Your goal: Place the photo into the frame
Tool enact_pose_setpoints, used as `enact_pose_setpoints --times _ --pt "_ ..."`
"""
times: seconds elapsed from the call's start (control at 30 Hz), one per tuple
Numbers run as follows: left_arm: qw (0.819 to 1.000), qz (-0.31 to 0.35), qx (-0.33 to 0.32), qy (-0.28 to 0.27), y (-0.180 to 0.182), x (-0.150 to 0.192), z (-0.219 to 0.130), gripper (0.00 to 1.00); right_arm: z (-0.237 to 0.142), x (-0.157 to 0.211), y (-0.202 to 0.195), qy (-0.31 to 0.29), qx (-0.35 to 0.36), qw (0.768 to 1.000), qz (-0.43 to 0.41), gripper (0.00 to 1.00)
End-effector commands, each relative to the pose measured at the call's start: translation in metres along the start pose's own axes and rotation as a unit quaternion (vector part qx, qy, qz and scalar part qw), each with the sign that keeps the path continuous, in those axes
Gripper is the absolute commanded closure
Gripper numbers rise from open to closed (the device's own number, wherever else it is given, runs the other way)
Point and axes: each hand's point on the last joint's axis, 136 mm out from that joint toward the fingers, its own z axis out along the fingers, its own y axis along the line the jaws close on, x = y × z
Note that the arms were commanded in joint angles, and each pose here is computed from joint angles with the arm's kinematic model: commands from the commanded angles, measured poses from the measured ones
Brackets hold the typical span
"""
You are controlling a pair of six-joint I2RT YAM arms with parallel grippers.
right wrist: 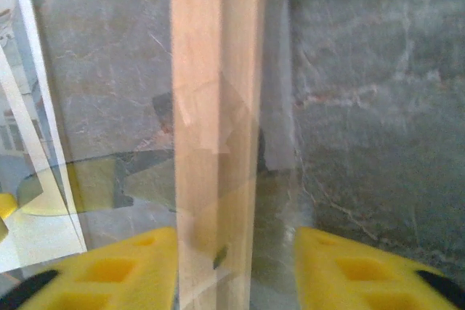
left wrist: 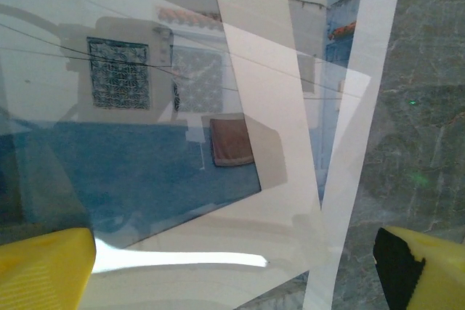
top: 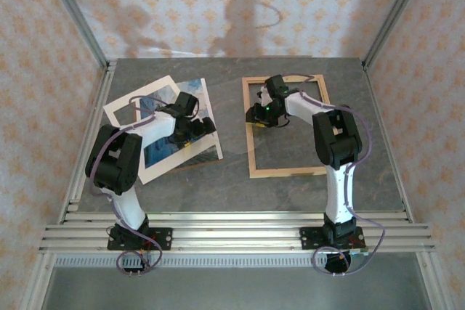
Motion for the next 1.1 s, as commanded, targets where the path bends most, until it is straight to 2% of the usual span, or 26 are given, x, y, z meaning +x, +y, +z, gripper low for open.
enact_pose_setpoints --times 0.0,0.13,0.2,0.4,0.77,1.07 --pt "1.0 0.006 -0.02 0.013 0.01 0.008 0.008 0.0 -0.023 -0.006 0.014 -0.026 -0.012 1.0 -0.012 0.63" --pt "1.0 0.006 -0.02 0.011 0.009 0.006 0.005 0.0 -0.032 -0.005 0.007 -0.036 0.016 0.999 -0.012 0.76" --pt "1.0 0.007 -0.02 0.009 0.007 0.005 0.002 0.0 -0.039 -0.005 0.006 -0.041 0.027 0.999 -0.015 0.88" --pt "1.0 0.014 -0.02 -0.005 0.001 -0.003 -0.012 0.0 -0.06 0.0 0.003 -0.053 0.049 0.997 -0.02 1.0" --pt "0.999 0.027 0.003 -0.045 -0.023 -0.025 -0.046 0.0 -0.104 0.007 -0.05 -0.055 0.123 0.991 -0.009 1.0" --pt "0.999 0.02 0.009 -0.044 -0.024 -0.024 -0.046 0.0 -0.146 0.008 -0.09 -0.045 0.206 0.977 -0.042 1.0"
